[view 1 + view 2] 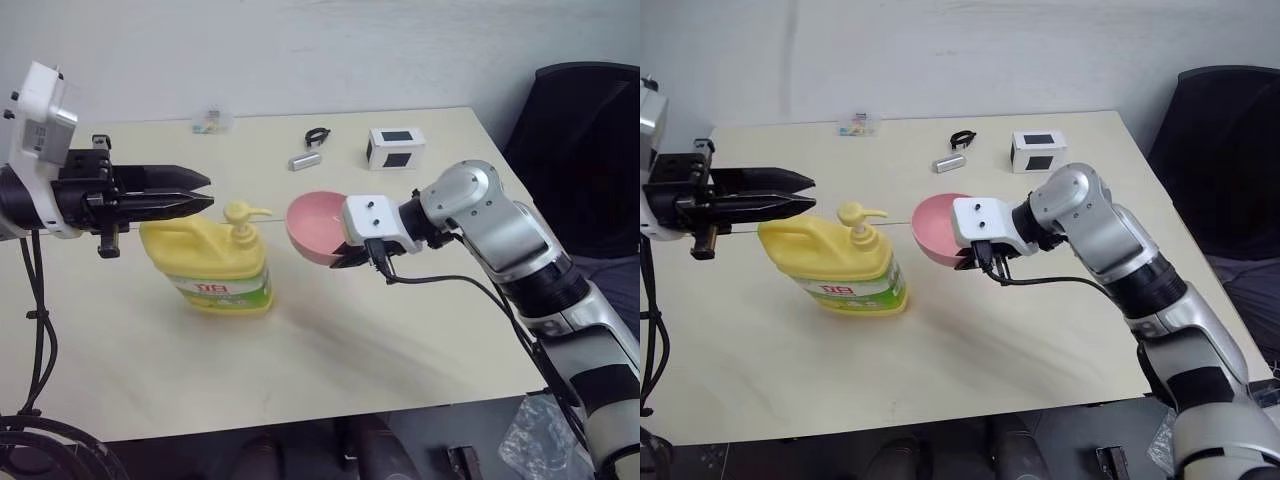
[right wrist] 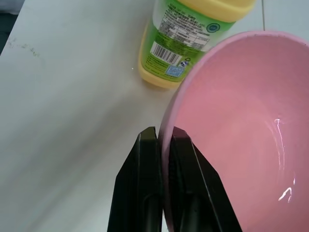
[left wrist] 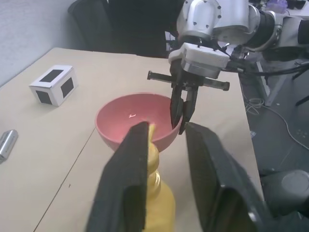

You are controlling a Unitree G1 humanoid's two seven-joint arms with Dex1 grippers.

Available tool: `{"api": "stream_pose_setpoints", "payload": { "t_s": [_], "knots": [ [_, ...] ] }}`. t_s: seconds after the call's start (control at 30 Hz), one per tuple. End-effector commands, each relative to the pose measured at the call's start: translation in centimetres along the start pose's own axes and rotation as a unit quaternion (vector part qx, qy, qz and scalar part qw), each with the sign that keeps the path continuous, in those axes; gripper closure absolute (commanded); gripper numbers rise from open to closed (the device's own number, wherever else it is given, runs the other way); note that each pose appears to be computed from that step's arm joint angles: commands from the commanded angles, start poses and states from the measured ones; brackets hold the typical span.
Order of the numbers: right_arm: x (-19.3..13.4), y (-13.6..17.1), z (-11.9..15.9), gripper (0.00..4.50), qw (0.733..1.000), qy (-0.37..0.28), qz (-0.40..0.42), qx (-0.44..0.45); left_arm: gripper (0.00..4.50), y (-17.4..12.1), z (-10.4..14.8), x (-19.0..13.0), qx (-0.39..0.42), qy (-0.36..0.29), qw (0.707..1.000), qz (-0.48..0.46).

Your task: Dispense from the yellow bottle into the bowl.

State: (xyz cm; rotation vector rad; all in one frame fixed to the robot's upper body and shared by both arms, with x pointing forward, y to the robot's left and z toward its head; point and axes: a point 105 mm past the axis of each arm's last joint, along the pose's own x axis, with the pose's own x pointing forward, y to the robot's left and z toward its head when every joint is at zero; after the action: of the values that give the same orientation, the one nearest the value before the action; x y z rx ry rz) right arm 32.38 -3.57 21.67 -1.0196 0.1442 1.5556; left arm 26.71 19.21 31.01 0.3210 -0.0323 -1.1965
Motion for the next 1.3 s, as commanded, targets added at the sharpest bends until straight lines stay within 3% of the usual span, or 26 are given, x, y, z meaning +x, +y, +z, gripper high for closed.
{"api": "stream_pose_setpoints", "payload": {
  "t_s": [0.03, 0.6, 0.93, 1.3],
  "knots": [
    [-0.6, -0.8, 2.1, 4.5, 0.999, -0.012, 0.005, -0.041, 4.22, 0.2, 0.8, -0.2, 0.031, -0.001, 0.999, 0.012],
    [-1.6, -1.3, 4.6, 4.5, 0.995, -0.015, 0.028, -0.098, 4.22, 0.6, -1.9, 2.1, 0.051, 0.028, 0.998, 0.004],
    [-1.7, -2.4, 5.6, 4.5, 0.993, -0.018, 0.012, -0.115, 4.22, 2.2, -1.7, 3.1, 0.064, 0.016, 0.998, 0.021],
    [-2.1, -3.1, 6.0, 4.5, 0.992, -0.015, 0.007, -0.123, 4.22, 1.4, -2.6, 3.5, 0.071, 0.041, 0.997, -0.008]
  ]
}}
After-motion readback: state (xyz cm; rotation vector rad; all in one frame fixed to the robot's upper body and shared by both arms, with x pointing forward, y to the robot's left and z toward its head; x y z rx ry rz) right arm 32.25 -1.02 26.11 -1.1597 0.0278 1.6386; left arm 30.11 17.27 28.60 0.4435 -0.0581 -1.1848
